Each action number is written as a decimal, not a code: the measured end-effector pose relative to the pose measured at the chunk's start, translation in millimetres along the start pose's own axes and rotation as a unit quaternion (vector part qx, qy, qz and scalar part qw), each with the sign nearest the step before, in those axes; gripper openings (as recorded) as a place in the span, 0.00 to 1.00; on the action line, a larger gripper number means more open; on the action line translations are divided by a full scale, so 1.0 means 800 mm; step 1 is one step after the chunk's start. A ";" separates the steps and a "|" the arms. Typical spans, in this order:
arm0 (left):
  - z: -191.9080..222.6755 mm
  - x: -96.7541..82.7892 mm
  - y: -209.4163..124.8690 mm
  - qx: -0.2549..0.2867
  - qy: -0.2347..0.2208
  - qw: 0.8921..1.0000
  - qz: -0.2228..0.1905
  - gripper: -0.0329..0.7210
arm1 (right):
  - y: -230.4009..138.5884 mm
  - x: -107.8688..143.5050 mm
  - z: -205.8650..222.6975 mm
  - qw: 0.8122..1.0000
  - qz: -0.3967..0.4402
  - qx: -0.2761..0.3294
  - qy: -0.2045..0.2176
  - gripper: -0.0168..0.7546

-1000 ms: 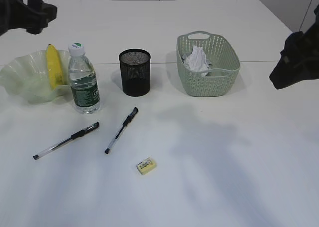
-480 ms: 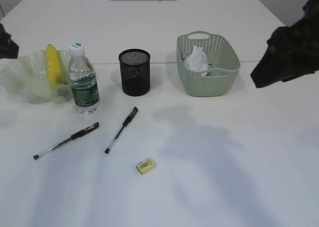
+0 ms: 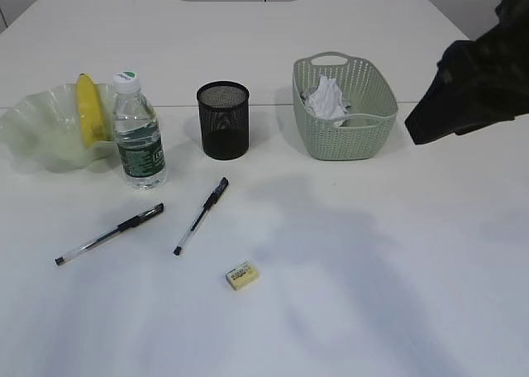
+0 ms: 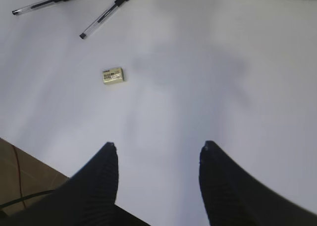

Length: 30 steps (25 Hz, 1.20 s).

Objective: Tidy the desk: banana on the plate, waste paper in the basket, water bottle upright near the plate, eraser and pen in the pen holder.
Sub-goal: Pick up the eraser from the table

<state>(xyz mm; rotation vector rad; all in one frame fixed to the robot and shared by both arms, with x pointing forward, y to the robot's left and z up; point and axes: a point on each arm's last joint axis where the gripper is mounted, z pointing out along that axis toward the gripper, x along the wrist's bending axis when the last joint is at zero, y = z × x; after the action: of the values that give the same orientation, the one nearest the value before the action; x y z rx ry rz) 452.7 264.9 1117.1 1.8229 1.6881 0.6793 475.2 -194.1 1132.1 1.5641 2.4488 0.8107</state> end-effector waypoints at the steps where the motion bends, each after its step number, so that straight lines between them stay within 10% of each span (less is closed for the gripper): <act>1: -0.010 0.001 -0.003 -0.002 0.000 1.000 -0.002 0.70 | 0.000 0.001 0.000 1.000 0.001 -0.001 0.005 0.53; 14: -0.087 0.004 -0.054 0.070 -0.025 0.997 -0.033 0.70 | 0.001 0.005 0.015 1.000 -0.005 0.028 0.013 0.53; 30: -0.135 0.010 -0.084 0.053 -0.034 0.998 -0.026 0.70 | 0.057 0.073 0.185 0.982 -0.080 0.173 0.014 0.53</act>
<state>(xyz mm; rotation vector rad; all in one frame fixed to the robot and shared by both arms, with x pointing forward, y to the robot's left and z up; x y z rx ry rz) 330.1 282.6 1147.7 1.8444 1.7498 0.5087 541.6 -73.6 1039.5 1.4308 2.8100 0.3994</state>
